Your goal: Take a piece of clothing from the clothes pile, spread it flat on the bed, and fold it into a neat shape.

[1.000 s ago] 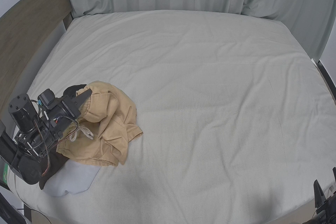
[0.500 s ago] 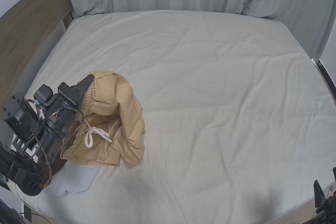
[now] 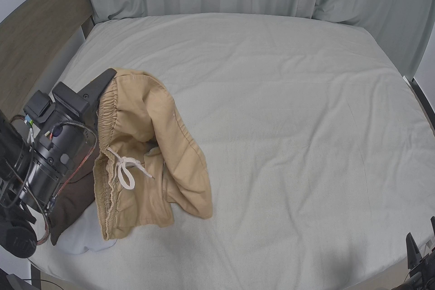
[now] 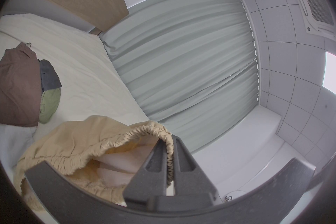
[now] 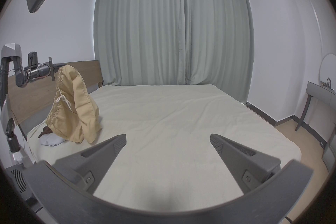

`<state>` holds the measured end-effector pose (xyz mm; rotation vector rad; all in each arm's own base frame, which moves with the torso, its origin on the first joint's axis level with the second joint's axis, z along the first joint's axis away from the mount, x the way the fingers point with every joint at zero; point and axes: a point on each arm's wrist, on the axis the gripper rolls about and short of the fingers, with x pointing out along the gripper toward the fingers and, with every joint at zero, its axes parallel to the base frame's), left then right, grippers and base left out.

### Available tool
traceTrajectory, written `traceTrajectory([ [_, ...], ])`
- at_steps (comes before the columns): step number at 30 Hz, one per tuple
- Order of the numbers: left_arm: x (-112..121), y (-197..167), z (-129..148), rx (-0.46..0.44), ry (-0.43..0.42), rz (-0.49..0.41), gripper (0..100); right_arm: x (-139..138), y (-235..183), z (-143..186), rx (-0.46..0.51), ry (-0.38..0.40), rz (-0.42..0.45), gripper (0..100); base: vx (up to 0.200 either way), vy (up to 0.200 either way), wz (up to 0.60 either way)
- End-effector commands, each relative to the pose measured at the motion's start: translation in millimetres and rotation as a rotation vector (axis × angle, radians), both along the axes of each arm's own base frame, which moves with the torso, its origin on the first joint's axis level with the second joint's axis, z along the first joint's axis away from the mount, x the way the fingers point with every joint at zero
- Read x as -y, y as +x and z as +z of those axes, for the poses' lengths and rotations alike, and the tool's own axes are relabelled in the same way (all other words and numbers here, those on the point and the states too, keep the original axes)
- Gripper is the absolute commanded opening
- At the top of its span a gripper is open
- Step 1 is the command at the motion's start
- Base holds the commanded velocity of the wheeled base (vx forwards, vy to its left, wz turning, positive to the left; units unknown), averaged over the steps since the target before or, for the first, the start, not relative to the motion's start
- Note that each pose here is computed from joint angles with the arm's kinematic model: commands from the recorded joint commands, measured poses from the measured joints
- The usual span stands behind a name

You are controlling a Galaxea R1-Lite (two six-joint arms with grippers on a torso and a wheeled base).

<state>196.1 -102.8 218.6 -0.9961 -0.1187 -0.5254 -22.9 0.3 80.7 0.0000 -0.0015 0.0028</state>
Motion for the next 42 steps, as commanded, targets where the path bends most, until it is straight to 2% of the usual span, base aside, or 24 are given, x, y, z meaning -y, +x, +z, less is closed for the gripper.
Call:
traceTrajectory([
  [1,-3,-28,45,0.091,-0.076,-0.062,0,0,0,-5,-0.001,0.000,0.000,100,0.000,0.000,0.00],
  [4,-4,-42,60,0.084,-0.101,-0.103,0,0,0,-5,-0.001,0.000,-0.001,100,0.000,0.000,0.00],
  [8,-6,-46,56,0.045,-0.079,-0.108,0,0,0,-5,-0.001,0.002,0.000,100,0.000,0.000,0.00],
  [19,1,-32,29,-0.057,-0.014,-0.092,0,0,0,-5,-0.001,0.003,0.000,100,0.000,0.000,0.00],
  [27,20,-8,-3,-0.173,0.070,-0.101,0,0,0,-5,-0.001,0.003,-0.001,100,0.000,0.000,0.00],
  [32,49,2,-20,-0.218,0.124,-0.172,0,0,0,-5,-0.001,0.003,-0.001,100,0.000,0.000,0.00],
  [38,104,5,-26,-0.207,0.146,-0.307,0,0,0,-5,-0.001,0.003,-0.001,100,0.000,0.000,0.00],
  [40,130,8,-31,-0.206,0.154,-0.359,0,0,0,-5,-0.001,0.003,-0.001,100,0.000,0.000,0.00],
  [42,138,8,-33,-0.206,0.156,-0.376,0,0,0,-5,-0.001,0.003,-0.001,100,0.000,0.000,0.00],
])
